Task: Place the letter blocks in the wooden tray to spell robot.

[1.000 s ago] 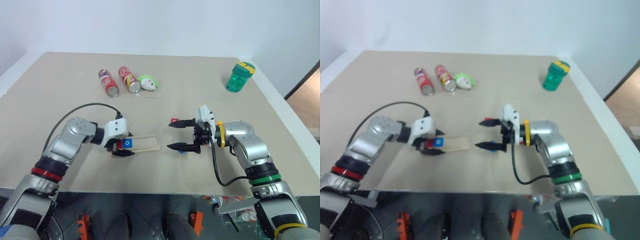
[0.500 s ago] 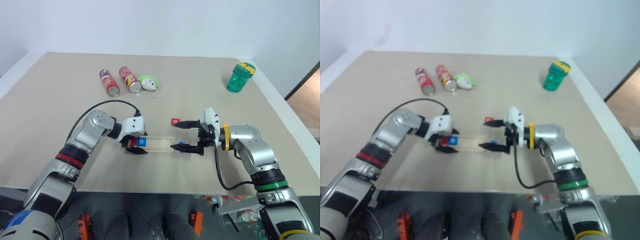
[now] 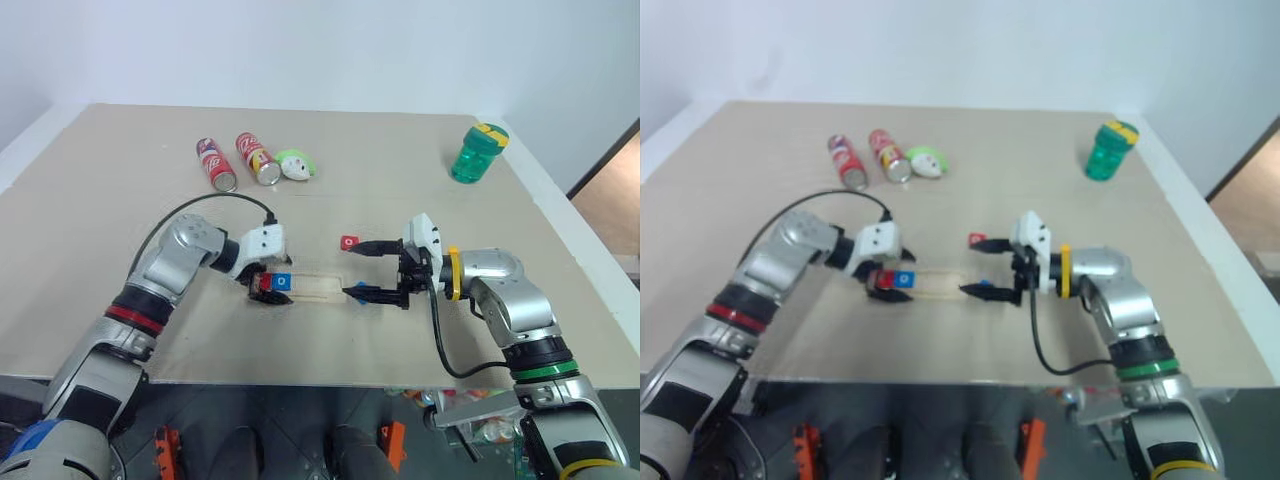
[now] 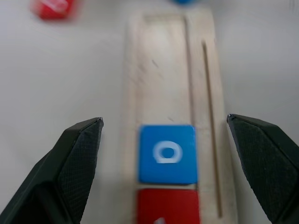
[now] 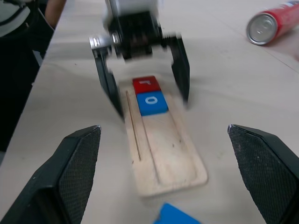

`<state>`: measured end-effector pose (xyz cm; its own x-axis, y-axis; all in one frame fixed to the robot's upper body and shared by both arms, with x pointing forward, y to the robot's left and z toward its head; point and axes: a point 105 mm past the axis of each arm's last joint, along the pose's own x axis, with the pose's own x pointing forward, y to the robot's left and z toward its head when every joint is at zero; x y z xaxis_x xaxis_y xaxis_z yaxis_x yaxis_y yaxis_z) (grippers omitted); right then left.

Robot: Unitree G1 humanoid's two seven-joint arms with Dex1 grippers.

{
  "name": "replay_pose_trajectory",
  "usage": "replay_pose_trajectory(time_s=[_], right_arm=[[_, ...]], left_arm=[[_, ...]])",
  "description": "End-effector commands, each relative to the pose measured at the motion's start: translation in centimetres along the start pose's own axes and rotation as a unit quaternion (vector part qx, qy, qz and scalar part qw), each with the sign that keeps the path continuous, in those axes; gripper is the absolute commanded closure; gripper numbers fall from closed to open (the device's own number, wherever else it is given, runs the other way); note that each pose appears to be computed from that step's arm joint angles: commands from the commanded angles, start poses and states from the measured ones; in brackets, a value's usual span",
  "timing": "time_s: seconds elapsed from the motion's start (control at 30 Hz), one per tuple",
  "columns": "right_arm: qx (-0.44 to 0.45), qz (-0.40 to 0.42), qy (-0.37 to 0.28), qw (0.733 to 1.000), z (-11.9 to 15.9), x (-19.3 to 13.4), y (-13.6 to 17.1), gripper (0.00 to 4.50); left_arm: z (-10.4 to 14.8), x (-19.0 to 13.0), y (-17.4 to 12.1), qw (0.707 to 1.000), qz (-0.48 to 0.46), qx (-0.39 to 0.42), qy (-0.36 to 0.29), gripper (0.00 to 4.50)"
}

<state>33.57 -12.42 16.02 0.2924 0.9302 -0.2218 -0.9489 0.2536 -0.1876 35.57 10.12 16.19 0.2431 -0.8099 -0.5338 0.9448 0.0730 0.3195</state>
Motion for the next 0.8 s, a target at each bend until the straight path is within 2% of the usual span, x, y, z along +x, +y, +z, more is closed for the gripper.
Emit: replay_pose_trajectory(time_s=[0.03, 0.1, 0.13, 0.23, 0.37, 0.57, 0.73, 0.8], right_arm=[[-0.026, -0.033, 0.019, 0.999, 0.7, -2.2, -2.0, 0.0], [-0.024, -0.042, 0.05, 0.998, 0.0, -3.4, -2.8, 0.0], [-0.023, -0.048, 0.067, 0.996, -0.5, -4.1, -3.3, 0.0], [-0.034, -0.04, 0.112, 0.992, -1.8, -5.4, -3.9, 0.0], [-0.036, -0.028, 0.158, 0.986, -3.3, -6.5, -4.3, 0.0], [-0.034, -0.023, 0.172, 0.984, -4.2, -7.0, -4.8, 0.0], [-0.025, -0.037, 0.18, 0.983, -5.8, -7.2, -5.1, 0.0], [-0.015, -0.043, 0.168, 0.985, -6.0, -6.9, -5.2, 0.52]], left_arm=[[3.0, -2.8, 0.3, 0.997, 0.031, 0.005, -0.075, 0.09], [4.2, -3.7, -0.9, 0.99, 0.035, -0.006, -0.136, 0.09], [3.7, -3.4, -2.4, 0.988, 0.033, -0.018, -0.151, 0.09], [2.8, -2.5, -5.1, 0.982, 0.05, -0.046, -0.174, 0.09], [2.9, -1.2, -8.2, 0.974, 0.055, -0.08, -0.206, 0.09], [3.3, -0.2, -9.9, 0.968, 0.069, -0.104, -0.216, 0.09], [3.1, -0.2, -9.7, 0.965, 0.096, -0.113, -0.217, 0.09], [2.8, -0.1, -9.6, 0.965, 0.11, -0.107, -0.211, 0.0]])
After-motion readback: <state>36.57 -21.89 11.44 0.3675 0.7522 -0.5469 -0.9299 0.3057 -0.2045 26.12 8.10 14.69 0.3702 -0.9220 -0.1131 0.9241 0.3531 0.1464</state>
